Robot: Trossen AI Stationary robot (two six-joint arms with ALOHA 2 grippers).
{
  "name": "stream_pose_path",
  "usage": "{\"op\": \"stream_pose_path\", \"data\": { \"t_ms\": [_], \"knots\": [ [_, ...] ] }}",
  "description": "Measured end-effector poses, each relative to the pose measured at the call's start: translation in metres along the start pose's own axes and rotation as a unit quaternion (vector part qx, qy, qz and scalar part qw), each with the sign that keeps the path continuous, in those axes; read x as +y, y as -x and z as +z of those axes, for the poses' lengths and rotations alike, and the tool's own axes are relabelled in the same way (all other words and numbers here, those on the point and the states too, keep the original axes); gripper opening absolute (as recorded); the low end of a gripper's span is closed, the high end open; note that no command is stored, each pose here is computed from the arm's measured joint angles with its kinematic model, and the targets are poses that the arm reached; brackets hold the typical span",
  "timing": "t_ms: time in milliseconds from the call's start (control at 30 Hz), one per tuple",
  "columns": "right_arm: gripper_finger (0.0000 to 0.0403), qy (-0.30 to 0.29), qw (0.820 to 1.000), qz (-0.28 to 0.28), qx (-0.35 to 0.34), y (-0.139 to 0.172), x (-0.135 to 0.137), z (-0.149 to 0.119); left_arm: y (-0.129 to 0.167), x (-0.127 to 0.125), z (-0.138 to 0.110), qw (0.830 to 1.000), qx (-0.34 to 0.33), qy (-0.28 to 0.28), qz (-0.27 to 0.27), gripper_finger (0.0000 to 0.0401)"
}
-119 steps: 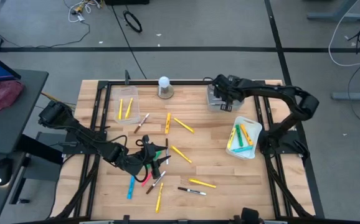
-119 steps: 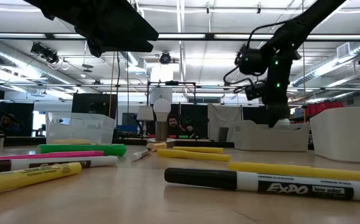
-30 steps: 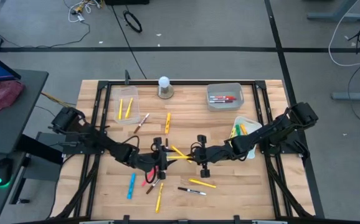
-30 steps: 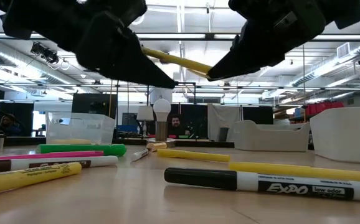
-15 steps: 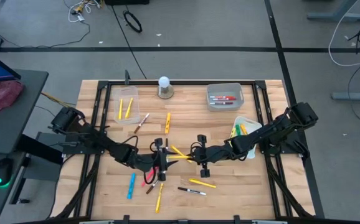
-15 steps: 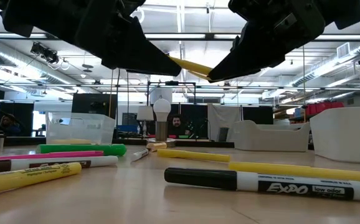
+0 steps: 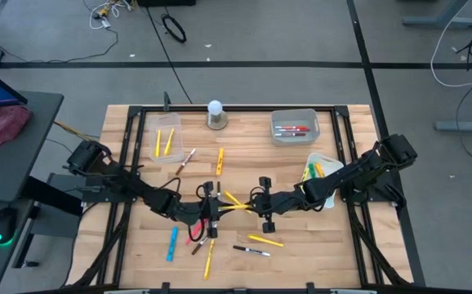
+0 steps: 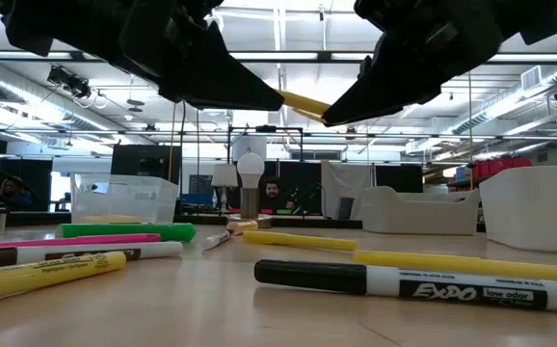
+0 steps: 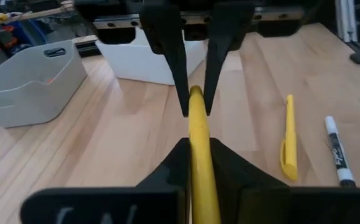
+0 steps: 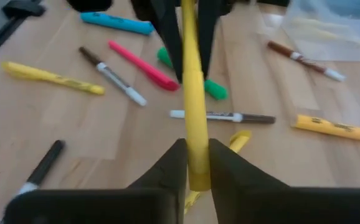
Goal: Pick & Place Markers
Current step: Put the yellow pen into the transparent bin
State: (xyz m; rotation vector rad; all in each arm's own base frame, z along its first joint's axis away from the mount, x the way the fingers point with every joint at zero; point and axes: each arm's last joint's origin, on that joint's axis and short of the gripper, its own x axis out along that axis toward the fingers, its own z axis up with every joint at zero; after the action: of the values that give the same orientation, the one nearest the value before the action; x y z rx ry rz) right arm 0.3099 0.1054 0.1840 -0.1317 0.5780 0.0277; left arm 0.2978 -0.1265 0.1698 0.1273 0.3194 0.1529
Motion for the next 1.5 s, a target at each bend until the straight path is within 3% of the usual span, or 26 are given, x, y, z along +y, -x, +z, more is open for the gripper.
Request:
{"op": "stream_pose_path", "data": {
  "t_ms": [133, 267, 367, 533, 700, 867, 1067, 1500],
  "knots": [
    [0.0098, -0.007, 0.999, -0.051, 0.002, 0.0, -0.003, -0.001, 0.013, 0.011, 0.006, 0.998, 0.032, 0.022, 0.047, 0.0039],
    [0.0123, -0.025, 0.998, -0.065, 0.003, 0.0, -0.006, -0.001, 0.039, 0.045, 0.01, 0.981, 0.099, 0.073, 0.15, 0.0038],
    [0.0133, -0.026, 0.997, -0.066, 0.002, 0.0, -0.007, -0.001, 0.062, 0.082, 0.009, 0.948, 0.147, 0.147, 0.239, 0.0038],
    [0.0136, -0.031, 0.997, -0.066, -0.008, -0.001, -0.007, 0.001, 0.088, 0.148, 0.001, 0.877, 0.225, 0.24, 0.35, 0.0042],
    [0.0137, -0.033, 0.997, -0.065, -0.013, -0.001, -0.007, 0.002, 0.095, 0.204, -0.012, 0.81, 0.3, 0.304, 0.402, 0.0041],
    [0.0137, -0.033, 0.997, -0.066, -0.011, -0.001, -0.007, 0.002, 0.098, 0.24, -0.026, 0.768, 0.342, 0.319, 0.438, 0.0049],
    [0.0137, -0.032, 0.997, -0.066, -0.01, -0.001, -0.007, 0.001, 0.097, 0.257, -0.035, 0.745, 0.359, 0.321, 0.461, 0.0048],
    [0.0137, -0.033, 0.997, -0.065, -0.009, 0.0, -0.007, 0.001, 0.076, 0.261, -0.061, 0.717, 0.433, 0.299, 0.457, 0.0058]
  ]
}}
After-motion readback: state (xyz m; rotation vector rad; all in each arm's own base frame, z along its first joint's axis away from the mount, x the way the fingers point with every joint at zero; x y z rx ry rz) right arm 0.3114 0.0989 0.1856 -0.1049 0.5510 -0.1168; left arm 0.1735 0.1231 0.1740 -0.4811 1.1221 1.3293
